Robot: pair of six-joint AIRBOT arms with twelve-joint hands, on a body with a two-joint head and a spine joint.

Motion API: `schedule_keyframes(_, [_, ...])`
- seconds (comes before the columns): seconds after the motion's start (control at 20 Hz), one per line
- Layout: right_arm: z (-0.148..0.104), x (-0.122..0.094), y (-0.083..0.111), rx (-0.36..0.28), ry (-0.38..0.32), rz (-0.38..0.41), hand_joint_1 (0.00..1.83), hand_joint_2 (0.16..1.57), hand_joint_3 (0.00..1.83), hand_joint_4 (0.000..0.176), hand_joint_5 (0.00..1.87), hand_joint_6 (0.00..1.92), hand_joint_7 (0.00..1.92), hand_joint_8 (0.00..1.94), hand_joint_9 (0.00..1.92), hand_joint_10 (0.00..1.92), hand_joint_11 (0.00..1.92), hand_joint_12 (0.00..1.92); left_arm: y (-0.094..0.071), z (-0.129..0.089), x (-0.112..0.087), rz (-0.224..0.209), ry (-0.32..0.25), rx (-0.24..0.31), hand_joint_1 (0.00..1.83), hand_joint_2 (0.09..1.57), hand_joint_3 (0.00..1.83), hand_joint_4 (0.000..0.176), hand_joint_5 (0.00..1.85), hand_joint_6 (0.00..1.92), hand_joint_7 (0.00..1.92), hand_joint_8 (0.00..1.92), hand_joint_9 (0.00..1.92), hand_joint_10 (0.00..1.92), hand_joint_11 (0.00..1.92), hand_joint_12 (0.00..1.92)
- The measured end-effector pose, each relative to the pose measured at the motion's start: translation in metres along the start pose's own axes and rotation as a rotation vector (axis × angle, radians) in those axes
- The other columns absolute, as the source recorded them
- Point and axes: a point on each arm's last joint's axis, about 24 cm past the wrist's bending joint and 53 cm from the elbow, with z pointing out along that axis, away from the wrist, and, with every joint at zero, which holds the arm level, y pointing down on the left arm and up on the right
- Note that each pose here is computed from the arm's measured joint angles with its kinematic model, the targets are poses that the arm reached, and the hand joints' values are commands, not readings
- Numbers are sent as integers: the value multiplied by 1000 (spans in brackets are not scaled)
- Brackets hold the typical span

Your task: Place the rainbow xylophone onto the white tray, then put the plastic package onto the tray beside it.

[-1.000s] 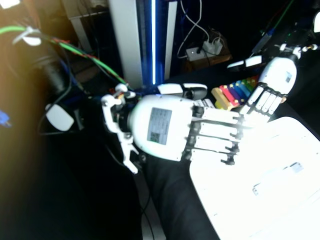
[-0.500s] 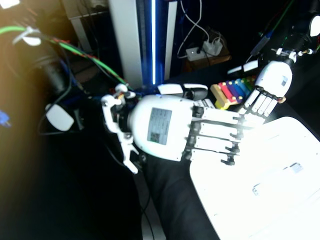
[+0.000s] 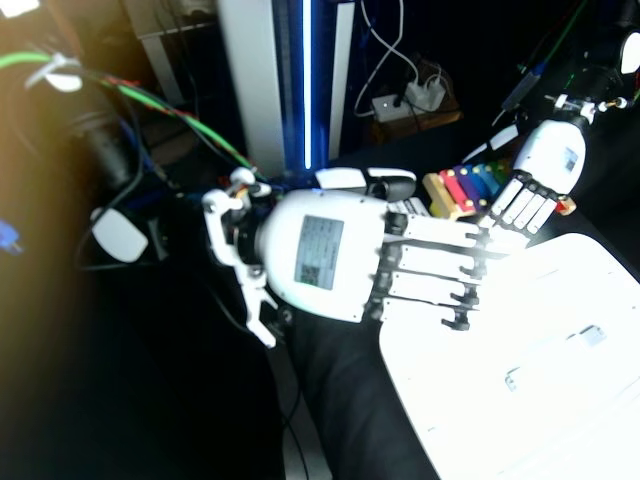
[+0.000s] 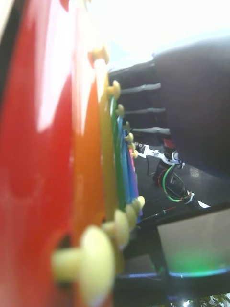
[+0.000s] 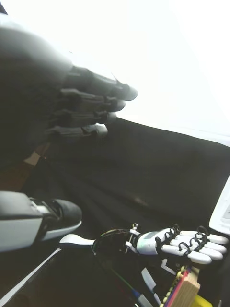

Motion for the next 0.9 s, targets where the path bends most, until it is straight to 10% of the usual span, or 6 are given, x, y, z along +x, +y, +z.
schedule_keyframes(0.05, [0, 0, 0, 0, 0, 0, 664, 1023, 6, 14, 244, 1, 230, 8, 216, 8, 235, 62, -1, 0, -1, -4, -3, 3, 1019, 1178, 3, 75, 117, 1258, 284, 829, 326, 915, 126, 1347])
schedule_keyframes(0.2, [0, 0, 0, 0, 0, 0, 661, 1017, 2, 23, 241, 1, 236, 8, 218, 7, 225, 54, -1, 0, -2, -6, -8, 10, 1150, 1221, 2, 47, 4, 1792, 121, 1519, 216, 1527, 185, 1619])
schedule_keyframes(0.25, [0, 0, 0, 0, 0, 0, 650, 1017, 1, 25, 239, 0, 230, 5, 216, 5, 226, 51, -2, 1, -2, -11, -9, 11, 1226, 1316, 8, 44, 20, 1859, 445, 1659, 251, 1585, 229, 1654])
schedule_keyframes(0.45, [0, 0, 0, 0, 0, 0, 663, 1036, 7, 16, 241, 2, 240, 6, 226, 6, 244, 53, 3, 0, -6, -11, -25, 1, 1280, 1136, 0, 95, 62, 1919, 160, 1678, 257, 1655, 256, 1698])
schedule_keyframes(0.8, [0, 0, 0, 0, 0, 0, 684, 1033, 1, 11, 231, 0, 267, 9, 239, 6, 241, 42, 18, -3, -38, -6, -102, -42, 1272, 1258, 16, 49, 97, 1844, 528, 1624, 353, 1700, 370, 1733])
schedule_keyframes(0.9, [0, 0, 0, 0, 0, 0, 669, 1025, 0, 15, 228, 0, 269, 7, 236, 4, 234, 36, 18, -5, -48, -8, -126, -42, 1261, 1143, 0, 54, 106, 1802, 229, 1765, 319, 1793, 334, 1768])
